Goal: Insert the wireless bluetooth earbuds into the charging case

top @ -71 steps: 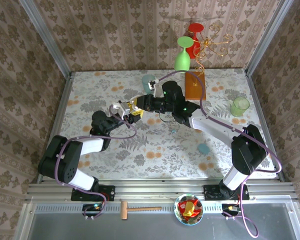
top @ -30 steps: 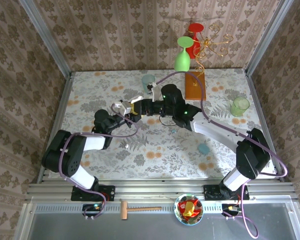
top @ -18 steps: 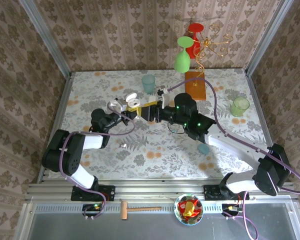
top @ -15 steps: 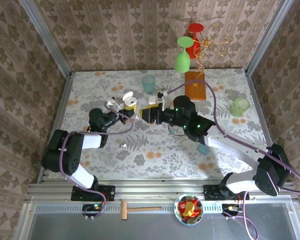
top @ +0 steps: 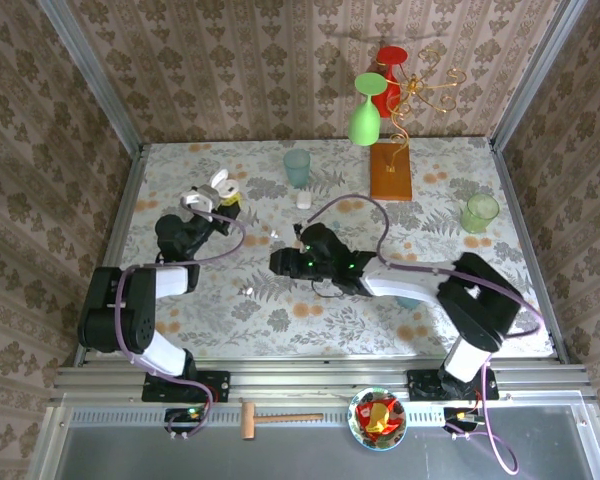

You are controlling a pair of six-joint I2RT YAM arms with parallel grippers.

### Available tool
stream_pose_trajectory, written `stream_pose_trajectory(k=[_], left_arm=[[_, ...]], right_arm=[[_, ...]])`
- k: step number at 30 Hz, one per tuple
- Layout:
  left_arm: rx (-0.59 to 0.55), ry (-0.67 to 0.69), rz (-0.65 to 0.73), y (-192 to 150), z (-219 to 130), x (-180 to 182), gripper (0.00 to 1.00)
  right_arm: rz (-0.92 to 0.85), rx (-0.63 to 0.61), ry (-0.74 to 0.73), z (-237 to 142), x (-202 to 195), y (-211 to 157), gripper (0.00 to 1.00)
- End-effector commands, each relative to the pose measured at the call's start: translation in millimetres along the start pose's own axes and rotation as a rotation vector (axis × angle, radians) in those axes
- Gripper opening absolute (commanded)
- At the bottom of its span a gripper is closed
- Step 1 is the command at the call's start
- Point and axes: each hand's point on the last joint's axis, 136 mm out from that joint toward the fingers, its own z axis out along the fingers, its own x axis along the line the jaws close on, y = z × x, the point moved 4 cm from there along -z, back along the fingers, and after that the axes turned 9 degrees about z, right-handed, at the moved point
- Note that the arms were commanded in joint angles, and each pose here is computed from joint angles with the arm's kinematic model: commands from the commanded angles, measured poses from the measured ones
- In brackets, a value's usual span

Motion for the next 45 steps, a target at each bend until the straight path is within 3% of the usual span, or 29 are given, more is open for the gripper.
stream_pose_trajectory(k=[1,5,10,45], left_arm=[[-0.059,0.034,0.064,19,-3,8,0.23],[-0.071,0.033,0.082,24,-4,9,0.23],[-0.075,0.026,0.095,26,-6,7,0.23],[-0.071,0.011,0.088,24,-12,6,0.24]], right_arm=[[0.2,0.045,0.04,25,13,-9,0.45],[0.364,0.107,0.043,59,3,-30,0.39],[0.383,0.141,0.008,79,5,-50,0.36],[0.417,0.119,-0.073,106,-13,-54,0.34]])
